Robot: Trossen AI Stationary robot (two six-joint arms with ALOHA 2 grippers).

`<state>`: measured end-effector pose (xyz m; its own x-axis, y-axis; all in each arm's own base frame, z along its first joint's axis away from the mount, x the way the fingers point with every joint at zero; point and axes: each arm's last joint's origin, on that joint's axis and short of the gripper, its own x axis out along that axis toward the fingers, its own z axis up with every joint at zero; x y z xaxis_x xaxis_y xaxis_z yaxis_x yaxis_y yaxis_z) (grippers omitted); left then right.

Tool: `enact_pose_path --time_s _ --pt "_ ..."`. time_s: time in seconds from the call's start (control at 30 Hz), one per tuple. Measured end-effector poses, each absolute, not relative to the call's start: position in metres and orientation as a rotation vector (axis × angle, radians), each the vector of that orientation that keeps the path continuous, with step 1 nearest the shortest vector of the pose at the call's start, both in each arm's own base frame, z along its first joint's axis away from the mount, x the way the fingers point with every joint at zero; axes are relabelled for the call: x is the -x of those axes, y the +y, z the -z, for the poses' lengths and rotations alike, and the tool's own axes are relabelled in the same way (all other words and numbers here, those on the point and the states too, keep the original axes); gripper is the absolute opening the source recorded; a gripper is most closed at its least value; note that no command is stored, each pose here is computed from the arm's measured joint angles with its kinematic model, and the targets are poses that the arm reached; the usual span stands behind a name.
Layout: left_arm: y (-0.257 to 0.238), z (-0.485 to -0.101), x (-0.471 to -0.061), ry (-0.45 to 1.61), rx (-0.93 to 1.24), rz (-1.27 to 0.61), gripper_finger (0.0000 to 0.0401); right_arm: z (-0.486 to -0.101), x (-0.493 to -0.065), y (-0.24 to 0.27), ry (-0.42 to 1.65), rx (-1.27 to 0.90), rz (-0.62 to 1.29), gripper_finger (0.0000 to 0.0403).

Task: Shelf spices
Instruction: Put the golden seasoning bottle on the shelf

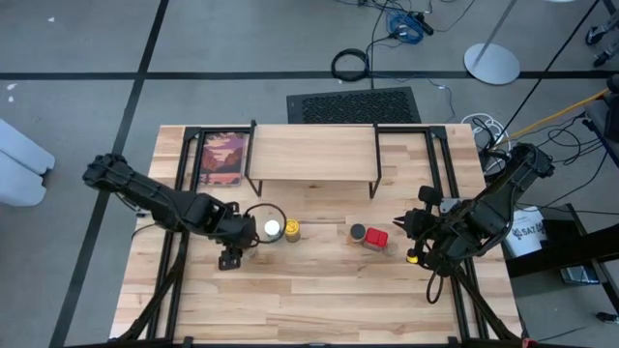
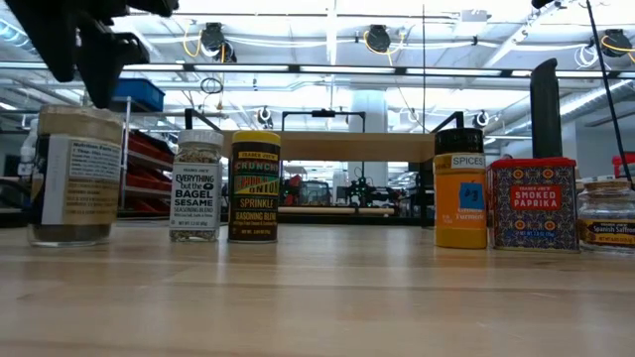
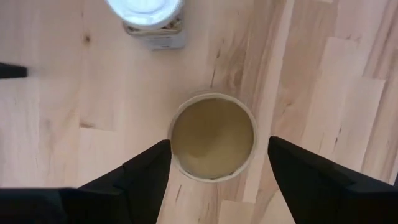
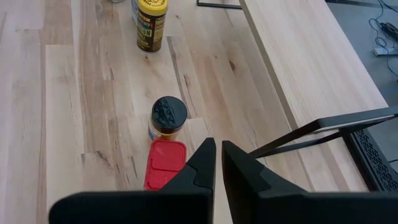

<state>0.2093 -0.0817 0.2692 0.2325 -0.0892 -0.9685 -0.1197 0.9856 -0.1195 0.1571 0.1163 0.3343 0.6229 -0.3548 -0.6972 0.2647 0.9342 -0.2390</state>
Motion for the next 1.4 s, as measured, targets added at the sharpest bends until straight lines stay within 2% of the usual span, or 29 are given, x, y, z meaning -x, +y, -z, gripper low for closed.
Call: enact_pose_path --time_s 0.23,0.5,0.8,1.07,1.4 --pt "-0.096 -0.27 -0.203 1.302 -0.059 0.063 0.0276 -0.334 -0.157 0.116 0.825 0.117 0.357 0.0016" --pt "-0.101 -0.289 -0.2 1.235 -0.334 0.129 0.0276 -0.334 -0.157 0.116 0.824 0.114 0.357 0.0016" --pt "-0.103 -0.271 -0.201 1.392 -0.664 0.273 0.0277 -0.335 -0.158 0.117 0.813 0.098 0.354 0.0016" --pt "-0.11 -0.26 -0.213 1.39 -0.726 0.345 0.0277 -0.335 -0.158 0.117 0.815 0.099 0.352 0.0016" --pt "-0.113 -0.257 -0.215 1.408 -0.621 0.321 0.0276 -0.334 -0.158 0.118 0.829 0.097 0.34 0.0016"
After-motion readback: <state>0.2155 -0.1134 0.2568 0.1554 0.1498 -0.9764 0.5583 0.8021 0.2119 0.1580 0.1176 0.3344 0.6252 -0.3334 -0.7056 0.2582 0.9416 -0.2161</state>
